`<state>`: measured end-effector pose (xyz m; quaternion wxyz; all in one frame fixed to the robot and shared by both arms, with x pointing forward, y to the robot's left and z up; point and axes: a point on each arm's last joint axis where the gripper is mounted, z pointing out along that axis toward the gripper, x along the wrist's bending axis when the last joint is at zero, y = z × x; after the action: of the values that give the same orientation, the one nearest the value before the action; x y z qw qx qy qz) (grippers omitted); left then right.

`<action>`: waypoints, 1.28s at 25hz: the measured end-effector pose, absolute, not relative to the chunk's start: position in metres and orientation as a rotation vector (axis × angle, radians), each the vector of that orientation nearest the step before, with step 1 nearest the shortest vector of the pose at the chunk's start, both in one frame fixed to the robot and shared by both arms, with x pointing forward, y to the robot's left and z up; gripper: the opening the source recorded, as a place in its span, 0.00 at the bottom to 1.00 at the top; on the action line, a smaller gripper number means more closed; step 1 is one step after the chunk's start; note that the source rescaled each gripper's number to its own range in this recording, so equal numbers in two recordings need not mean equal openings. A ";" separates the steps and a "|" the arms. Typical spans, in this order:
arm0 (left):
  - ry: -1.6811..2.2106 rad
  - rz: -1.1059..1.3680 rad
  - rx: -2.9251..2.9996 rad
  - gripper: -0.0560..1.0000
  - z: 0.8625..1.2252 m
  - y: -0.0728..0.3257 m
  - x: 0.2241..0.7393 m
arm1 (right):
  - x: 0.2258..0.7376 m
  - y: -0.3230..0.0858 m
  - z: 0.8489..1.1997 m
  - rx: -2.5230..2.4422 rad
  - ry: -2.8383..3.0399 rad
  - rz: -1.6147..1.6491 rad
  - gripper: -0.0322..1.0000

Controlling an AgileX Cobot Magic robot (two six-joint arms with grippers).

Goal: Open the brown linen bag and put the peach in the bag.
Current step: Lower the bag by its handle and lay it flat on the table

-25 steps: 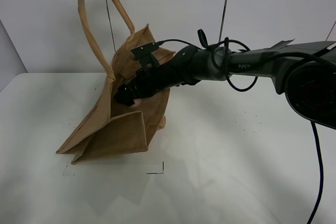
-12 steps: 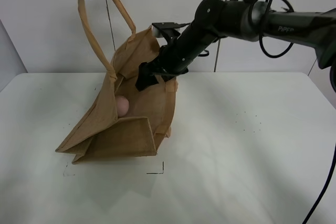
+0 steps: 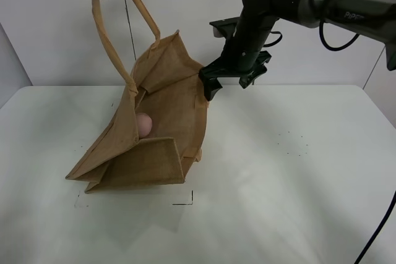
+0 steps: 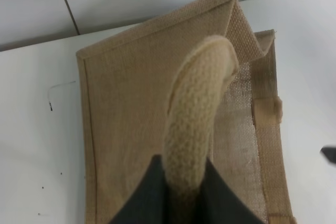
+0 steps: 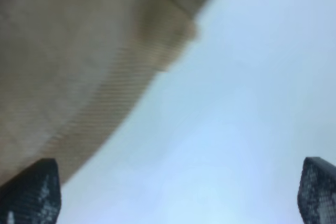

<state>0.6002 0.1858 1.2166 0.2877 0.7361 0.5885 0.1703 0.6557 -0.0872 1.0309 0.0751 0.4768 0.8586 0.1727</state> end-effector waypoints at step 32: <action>1.572 0.455 1.966 0.05 1.217 0.186 0.600 | 0.585 -0.297 1.057 2.044 2.243 0.234 1.00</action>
<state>0.6002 0.1858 1.2166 0.2877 0.7361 0.5885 0.1703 0.5851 -0.2974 1.0572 0.0489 0.6708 0.7360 0.0769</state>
